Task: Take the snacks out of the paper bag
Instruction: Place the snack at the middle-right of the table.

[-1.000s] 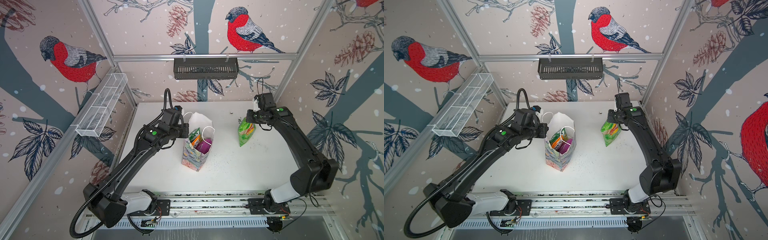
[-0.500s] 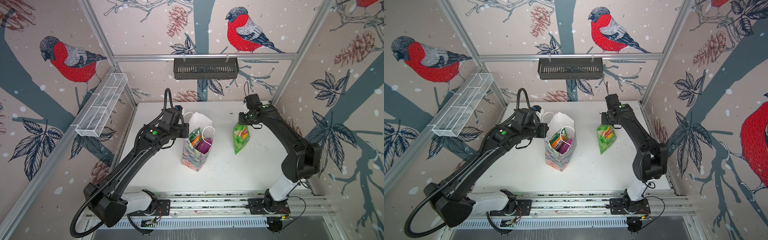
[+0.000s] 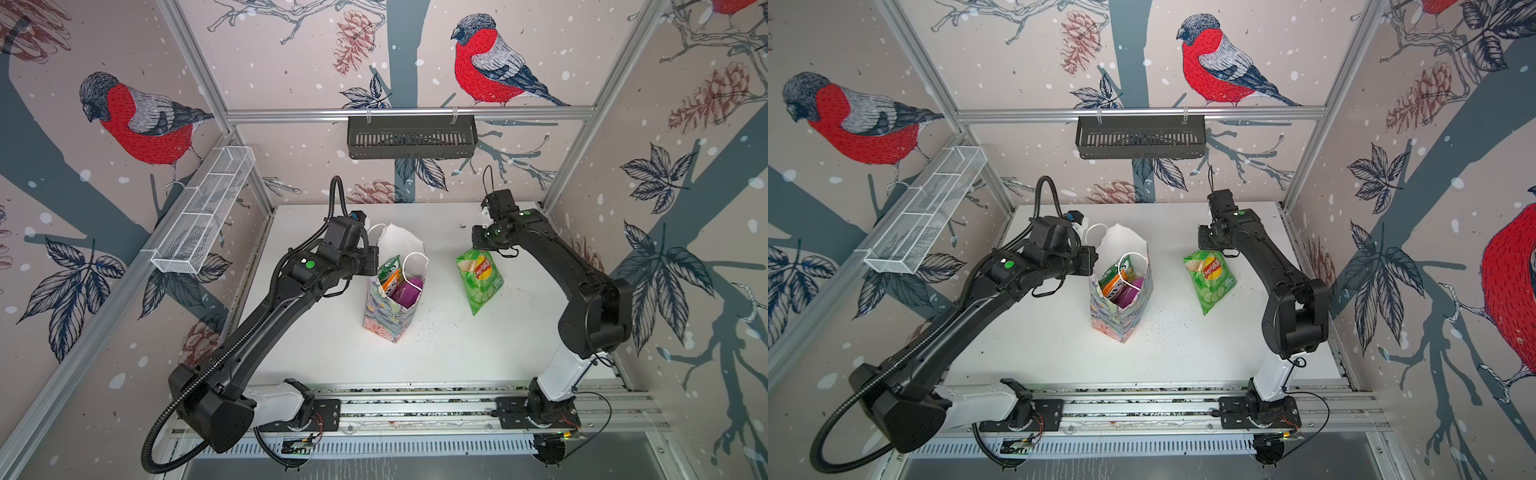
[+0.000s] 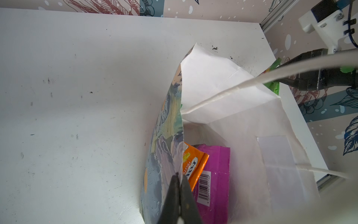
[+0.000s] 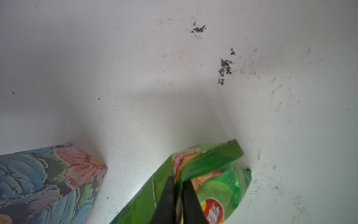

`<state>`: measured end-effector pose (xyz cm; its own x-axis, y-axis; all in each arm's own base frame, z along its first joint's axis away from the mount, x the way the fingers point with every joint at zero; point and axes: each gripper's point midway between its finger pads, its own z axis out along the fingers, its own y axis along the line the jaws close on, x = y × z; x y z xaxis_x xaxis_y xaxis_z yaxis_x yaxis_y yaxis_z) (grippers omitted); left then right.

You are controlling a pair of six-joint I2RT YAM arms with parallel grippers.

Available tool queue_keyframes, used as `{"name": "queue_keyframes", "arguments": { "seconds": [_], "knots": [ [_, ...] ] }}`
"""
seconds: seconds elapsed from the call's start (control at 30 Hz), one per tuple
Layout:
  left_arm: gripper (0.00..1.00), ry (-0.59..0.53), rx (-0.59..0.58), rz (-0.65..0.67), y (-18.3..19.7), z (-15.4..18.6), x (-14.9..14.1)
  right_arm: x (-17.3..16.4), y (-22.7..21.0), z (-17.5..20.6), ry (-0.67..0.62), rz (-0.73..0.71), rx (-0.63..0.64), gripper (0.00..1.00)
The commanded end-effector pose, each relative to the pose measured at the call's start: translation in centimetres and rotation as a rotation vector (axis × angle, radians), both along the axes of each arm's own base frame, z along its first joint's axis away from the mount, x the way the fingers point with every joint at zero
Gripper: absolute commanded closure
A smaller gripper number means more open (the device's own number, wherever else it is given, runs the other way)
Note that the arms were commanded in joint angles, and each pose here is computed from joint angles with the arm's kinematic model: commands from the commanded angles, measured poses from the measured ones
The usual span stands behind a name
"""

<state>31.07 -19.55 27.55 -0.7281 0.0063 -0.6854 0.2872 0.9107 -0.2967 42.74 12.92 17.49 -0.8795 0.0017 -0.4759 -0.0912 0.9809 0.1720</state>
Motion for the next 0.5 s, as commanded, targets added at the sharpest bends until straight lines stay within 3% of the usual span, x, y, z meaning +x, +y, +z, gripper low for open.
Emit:
{"name": "queue_keyframes", "arguments": {
  "seconds": [0.0, 0.47],
  "knots": [
    [1.0, -0.058, -0.034, -0.023, -0.7, 1.6, 0.63, 0.49, 0.73, 0.01, -0.013, 0.005, 0.04, 0.86],
    [1.0, -0.059, -0.018, -0.046, -1.07, 1.31, 0.81, 1.3, 1.61, -0.5, -0.014, 0.017, 0.118, 0.77]
  ]
}}
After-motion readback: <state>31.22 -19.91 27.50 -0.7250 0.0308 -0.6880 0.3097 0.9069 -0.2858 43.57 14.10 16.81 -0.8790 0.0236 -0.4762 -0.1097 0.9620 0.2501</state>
